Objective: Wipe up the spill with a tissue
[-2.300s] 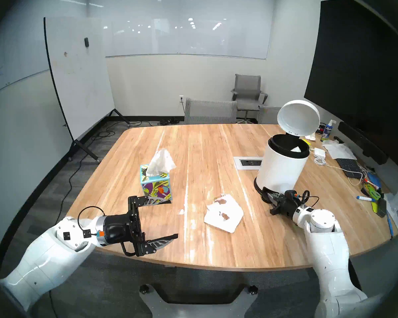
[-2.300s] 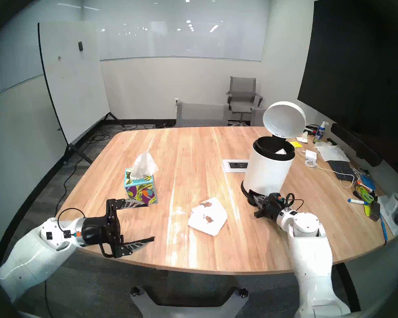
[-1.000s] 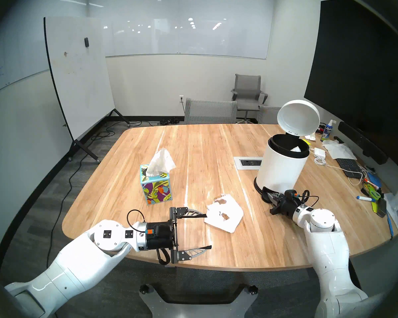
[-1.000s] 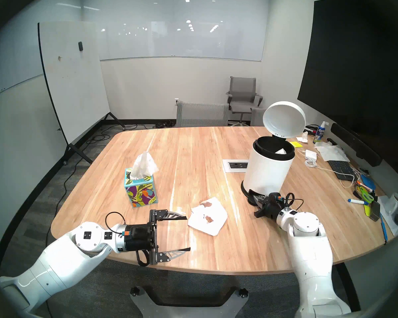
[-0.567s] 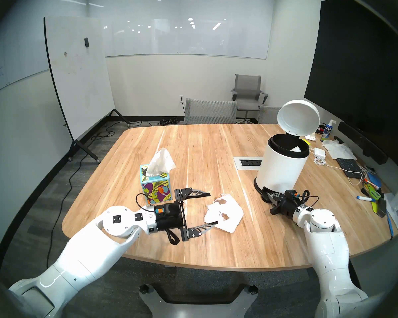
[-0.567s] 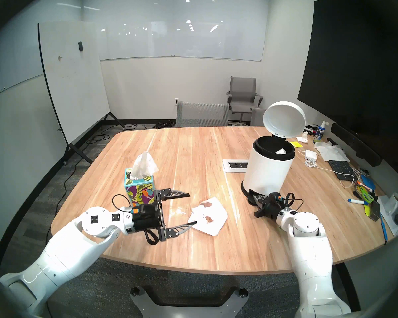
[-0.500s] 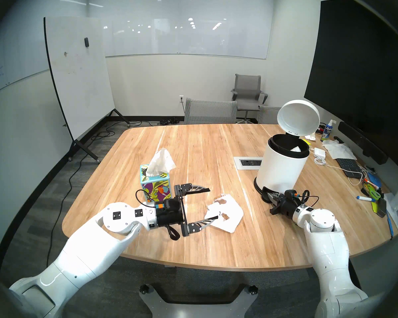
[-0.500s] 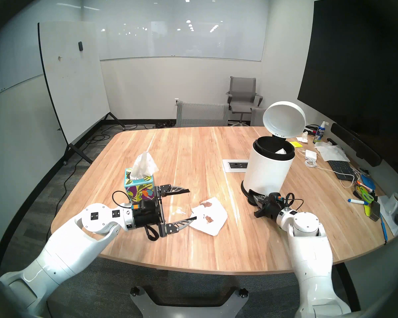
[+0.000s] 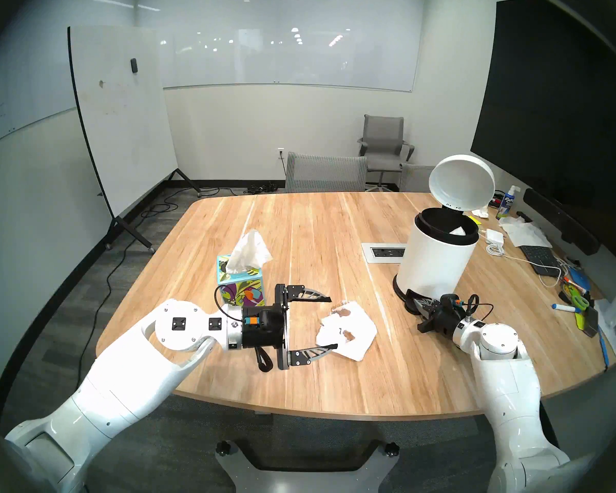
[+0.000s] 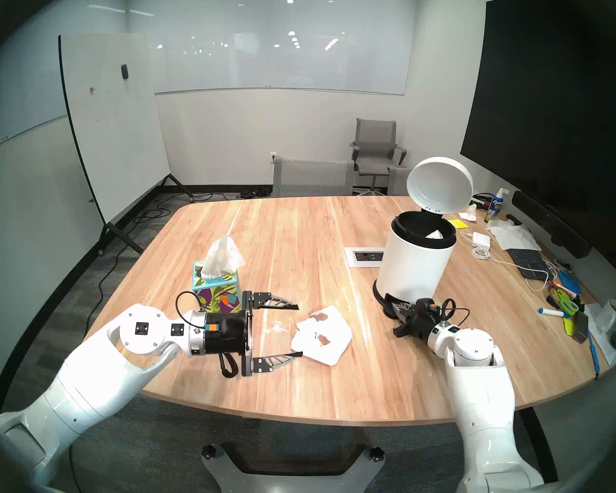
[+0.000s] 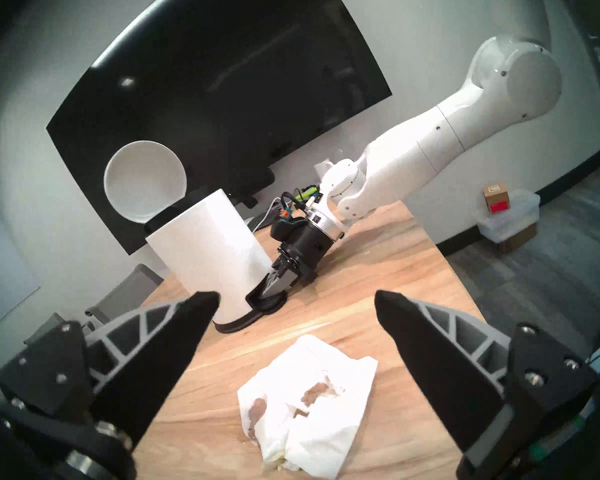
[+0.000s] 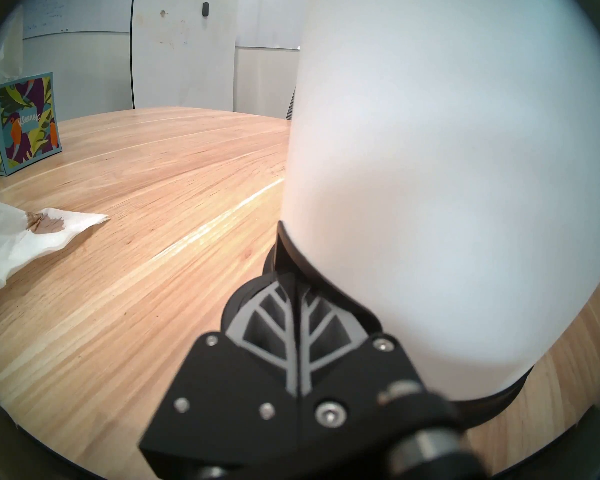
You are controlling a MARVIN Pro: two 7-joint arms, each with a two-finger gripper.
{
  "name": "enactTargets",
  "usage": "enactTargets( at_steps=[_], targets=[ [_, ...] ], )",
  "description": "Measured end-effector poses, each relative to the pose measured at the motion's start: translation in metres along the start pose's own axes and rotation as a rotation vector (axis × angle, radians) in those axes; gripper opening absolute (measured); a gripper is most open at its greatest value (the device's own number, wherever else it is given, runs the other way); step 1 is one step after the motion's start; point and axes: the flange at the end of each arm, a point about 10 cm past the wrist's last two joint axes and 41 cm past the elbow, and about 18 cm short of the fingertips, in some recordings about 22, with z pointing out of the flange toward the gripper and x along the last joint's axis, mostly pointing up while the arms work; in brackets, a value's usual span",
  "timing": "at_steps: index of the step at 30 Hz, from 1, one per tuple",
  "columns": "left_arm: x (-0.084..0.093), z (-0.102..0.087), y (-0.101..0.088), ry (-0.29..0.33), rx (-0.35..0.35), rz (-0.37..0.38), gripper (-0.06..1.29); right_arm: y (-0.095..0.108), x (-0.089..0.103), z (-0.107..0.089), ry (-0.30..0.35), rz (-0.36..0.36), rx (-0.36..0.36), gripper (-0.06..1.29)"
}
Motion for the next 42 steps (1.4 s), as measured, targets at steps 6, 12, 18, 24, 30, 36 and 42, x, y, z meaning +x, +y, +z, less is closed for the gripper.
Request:
enactTargets(
  at_steps=[6,12,18,24,30,36,42],
  targets=[
    [-0.001,0.005,0.013,-0.054,-0.047,0.000,1.21,0.000,0.000,0.000,-0.001,-0.001,0.000,-0.02],
    [0.002,0.025,0.021,-0.080,-0.058,-0.026,1.21,0.000,0.000,0.000,0.000,-0.001,0.000,-0.02],
    [-0.002,0.052,0.031,-0.110,-0.056,-0.079,1.21,0.000,0.000,0.000,0.000,0.000,0.000,-0.02],
    [-0.028,0.064,0.039,-0.180,-0.014,-0.177,1.21,0.000,0.000,0.000,0.000,0.000,-0.001,-0.02],
    [-0.054,0.063,0.037,-0.240,0.051,-0.262,1.21,0.000,0.000,0.000,-0.001,0.000,-0.001,-0.02],
    [-0.064,0.068,0.029,-0.260,0.108,-0.316,1.21,0.000,0.000,0.001,-0.001,-0.001,-0.001,-0.02],
    [-0.066,0.075,0.023,-0.263,0.142,-0.342,1.21,0.000,0.000,0.001,-0.001,-0.001,-0.001,-0.02]
  ],
)
